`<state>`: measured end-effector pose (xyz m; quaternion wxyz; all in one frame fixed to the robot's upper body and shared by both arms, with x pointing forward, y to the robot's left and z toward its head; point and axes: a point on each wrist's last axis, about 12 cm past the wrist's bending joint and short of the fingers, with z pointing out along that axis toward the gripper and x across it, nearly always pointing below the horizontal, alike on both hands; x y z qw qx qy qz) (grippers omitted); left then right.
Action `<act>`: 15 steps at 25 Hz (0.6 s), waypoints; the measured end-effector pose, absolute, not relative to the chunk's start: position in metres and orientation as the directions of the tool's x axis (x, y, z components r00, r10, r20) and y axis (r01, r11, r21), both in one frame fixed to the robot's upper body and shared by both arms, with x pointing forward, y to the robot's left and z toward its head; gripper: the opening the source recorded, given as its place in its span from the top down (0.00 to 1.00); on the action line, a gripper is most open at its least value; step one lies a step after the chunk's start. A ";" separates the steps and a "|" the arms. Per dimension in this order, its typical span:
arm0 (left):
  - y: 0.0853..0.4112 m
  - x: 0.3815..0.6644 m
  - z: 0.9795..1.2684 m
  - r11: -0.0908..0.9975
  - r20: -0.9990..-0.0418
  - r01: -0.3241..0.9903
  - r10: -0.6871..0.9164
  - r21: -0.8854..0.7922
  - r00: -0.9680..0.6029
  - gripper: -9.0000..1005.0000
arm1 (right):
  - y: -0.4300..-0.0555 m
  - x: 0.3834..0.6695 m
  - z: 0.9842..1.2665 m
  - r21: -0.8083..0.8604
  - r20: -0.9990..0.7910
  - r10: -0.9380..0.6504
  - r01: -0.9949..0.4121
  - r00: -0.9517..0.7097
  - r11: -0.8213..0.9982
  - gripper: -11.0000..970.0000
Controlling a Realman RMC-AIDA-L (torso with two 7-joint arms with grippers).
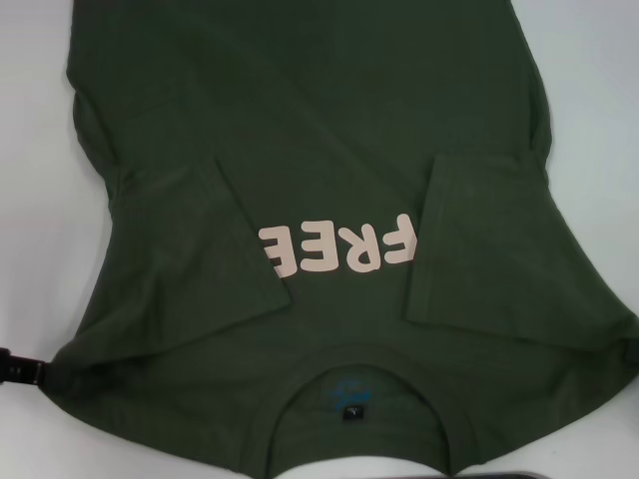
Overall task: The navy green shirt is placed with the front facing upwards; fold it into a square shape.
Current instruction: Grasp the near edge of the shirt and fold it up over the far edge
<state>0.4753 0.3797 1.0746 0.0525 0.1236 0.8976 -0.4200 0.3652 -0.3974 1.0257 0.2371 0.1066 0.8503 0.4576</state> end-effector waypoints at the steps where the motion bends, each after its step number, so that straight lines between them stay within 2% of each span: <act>1: 0.378 0.475 1.075 0.609 -0.201 0.272 0.184 -0.745 -0.962 0.95 | -0.396 0.367 1.027 0.830 -0.311 0.391 -0.047 -0.866 0.555 0.94; 9: 0.377 0.475 1.079 0.590 -0.211 0.289 0.200 -0.753 -0.957 0.95 | -0.395 0.371 1.029 0.835 -0.319 0.385 -0.064 -0.866 0.546 0.94; 15: 0.380 0.476 1.080 0.598 -0.216 0.294 0.201 -0.745 -0.955 0.95 | -0.394 0.362 1.028 0.844 -0.312 0.399 -0.059 -0.862 0.533 0.94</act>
